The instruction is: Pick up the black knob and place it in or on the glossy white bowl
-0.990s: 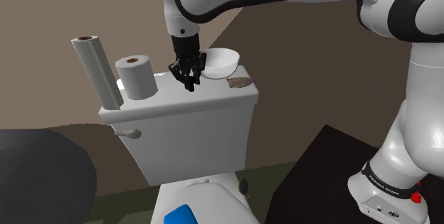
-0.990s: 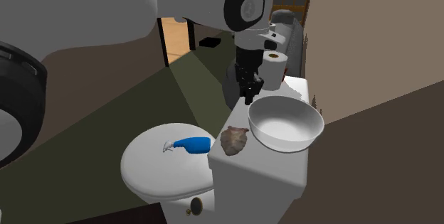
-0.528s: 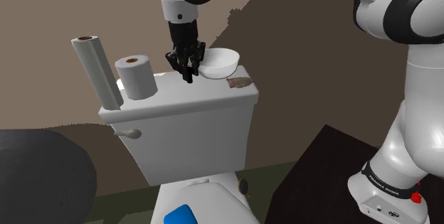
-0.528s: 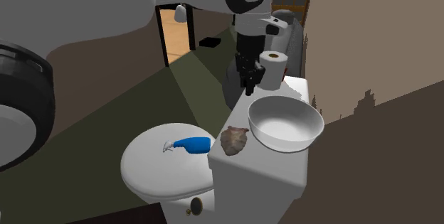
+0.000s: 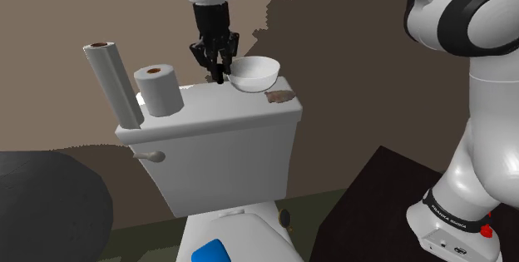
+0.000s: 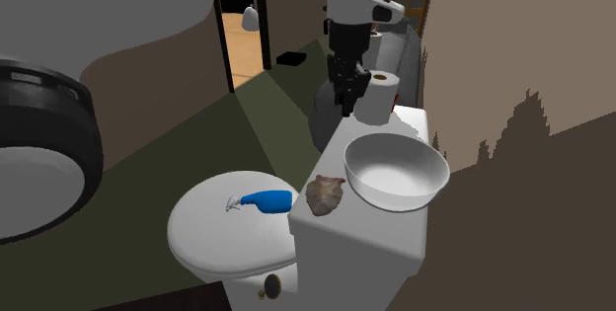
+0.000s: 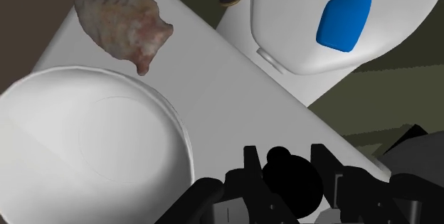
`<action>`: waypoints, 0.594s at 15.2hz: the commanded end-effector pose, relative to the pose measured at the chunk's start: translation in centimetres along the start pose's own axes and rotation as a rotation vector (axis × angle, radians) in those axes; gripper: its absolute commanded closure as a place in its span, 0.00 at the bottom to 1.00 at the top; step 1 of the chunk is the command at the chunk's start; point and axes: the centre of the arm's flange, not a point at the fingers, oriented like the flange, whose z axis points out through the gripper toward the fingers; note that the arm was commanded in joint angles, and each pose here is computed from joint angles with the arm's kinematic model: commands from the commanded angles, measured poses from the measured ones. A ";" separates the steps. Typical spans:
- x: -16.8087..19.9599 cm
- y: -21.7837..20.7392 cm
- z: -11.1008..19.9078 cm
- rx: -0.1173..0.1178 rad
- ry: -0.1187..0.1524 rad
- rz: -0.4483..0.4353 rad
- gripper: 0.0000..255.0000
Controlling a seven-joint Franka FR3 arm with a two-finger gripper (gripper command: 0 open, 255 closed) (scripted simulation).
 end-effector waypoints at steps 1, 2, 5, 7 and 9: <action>0.0 0.0 -1.1 0.000 -0.001 0.000 1.00; 0.0 0.0 -1.6 0.000 -0.001 0.000 1.00; 0.0 0.0 -3.2 0.000 -0.001 0.000 1.00; 0.0 0.0 -4.3 0.000 -0.001 0.000 1.00; 0.5 2.5 -4.2 0.000 -0.001 0.000 1.00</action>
